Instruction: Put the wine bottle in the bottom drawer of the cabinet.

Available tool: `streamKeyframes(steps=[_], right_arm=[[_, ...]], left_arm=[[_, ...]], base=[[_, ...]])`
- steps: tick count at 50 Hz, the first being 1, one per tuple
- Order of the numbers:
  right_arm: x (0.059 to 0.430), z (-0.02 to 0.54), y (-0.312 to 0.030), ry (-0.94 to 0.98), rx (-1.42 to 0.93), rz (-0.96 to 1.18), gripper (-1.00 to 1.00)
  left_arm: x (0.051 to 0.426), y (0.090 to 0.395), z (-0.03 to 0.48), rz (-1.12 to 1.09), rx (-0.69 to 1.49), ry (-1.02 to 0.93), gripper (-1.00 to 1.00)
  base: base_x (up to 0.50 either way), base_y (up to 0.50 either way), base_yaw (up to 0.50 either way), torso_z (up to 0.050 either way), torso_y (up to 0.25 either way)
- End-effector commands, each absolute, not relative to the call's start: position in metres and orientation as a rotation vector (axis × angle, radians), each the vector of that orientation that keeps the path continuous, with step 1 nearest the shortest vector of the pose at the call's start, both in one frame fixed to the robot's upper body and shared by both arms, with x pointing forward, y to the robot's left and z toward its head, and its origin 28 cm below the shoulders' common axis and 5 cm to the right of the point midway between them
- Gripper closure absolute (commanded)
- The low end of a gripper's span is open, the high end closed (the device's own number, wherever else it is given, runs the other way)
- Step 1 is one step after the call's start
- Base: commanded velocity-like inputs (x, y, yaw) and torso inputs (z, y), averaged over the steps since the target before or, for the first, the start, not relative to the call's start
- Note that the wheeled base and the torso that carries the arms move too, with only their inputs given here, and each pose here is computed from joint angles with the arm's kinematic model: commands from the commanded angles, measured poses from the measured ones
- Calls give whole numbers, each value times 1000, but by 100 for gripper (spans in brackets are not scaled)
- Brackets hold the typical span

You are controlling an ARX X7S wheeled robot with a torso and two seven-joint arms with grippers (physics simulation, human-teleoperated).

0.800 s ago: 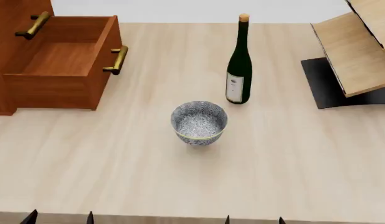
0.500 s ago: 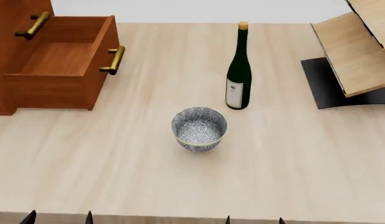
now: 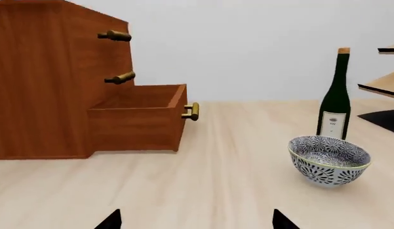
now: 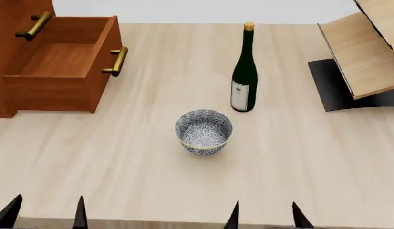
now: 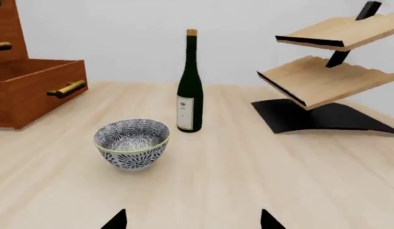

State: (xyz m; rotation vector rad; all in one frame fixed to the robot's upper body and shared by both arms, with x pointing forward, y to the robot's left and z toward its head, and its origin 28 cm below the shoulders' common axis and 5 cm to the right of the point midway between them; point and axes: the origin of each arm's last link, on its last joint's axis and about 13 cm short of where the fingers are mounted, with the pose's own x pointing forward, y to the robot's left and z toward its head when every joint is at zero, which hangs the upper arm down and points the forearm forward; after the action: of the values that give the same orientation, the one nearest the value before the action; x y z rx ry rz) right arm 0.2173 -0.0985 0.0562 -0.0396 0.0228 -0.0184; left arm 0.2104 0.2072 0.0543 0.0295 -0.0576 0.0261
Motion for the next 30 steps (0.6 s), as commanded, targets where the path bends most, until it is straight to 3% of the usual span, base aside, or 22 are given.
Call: streamKeyframes(steps=[1,2,10,30], right_arm=[[216,95,-98,-18,-88,-12,-100],[214,113,-100,-43,-89,-6,-100],[213,129,-102,-54,-92,2,-100],[217,140,-100,-68,-105,5,-100]], left_arm=[[198,207,116,18,77,-117,-100],[195,208,146,20,68,-180,-100],[190,209,173,16,48,-153,-100],[187,208,185,19,27,-139,-100]], base=[[0,0,0,0,0],[0,0,0,0,0],[0,0,0,9,0],[0,0,0,50,28]])
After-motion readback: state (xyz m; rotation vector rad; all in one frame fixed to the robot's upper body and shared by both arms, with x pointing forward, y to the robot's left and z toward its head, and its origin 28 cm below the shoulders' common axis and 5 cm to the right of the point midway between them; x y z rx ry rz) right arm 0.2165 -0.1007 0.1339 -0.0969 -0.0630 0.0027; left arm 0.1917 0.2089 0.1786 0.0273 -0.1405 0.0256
